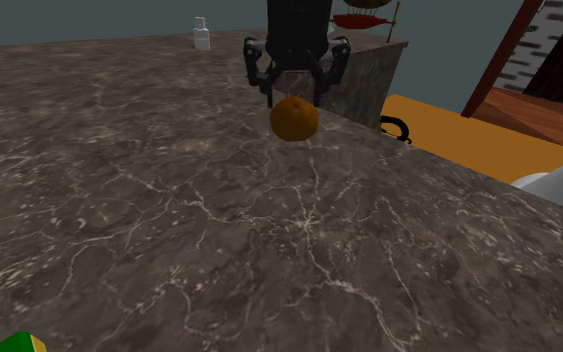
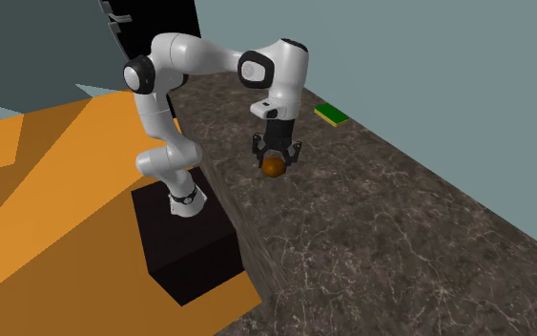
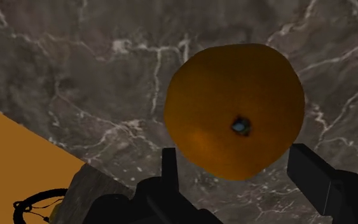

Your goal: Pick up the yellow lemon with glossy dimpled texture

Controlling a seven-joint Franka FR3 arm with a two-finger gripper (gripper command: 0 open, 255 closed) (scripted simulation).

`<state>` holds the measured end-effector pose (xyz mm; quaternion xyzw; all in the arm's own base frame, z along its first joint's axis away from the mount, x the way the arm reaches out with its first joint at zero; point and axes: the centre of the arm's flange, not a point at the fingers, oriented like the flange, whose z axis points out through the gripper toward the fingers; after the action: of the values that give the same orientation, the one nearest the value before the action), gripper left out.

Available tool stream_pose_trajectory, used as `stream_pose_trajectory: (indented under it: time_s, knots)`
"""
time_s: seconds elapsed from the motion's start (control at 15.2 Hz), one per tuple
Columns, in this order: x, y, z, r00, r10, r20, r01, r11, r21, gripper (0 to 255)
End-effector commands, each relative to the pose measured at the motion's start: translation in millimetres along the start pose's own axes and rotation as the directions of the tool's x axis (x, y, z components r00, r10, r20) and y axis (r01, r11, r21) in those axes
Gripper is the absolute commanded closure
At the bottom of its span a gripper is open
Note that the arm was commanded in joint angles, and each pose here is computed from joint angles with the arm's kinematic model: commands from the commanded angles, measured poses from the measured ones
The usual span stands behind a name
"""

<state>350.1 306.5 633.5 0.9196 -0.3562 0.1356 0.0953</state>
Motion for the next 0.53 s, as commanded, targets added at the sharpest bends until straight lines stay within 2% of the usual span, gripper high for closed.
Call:
stream_pose_trajectory:
  time_s: [0.0, 0.46]
  knots:
    - [2.6, 0.9, -9.2, 1.0, 0.0, 0.0, 0.0, 1.0, 0.0, 255]
    - [14.3, 3.8, -44.2, 1.0, 0.0, 0.0, 0.0, 1.0, 0.0, 255]
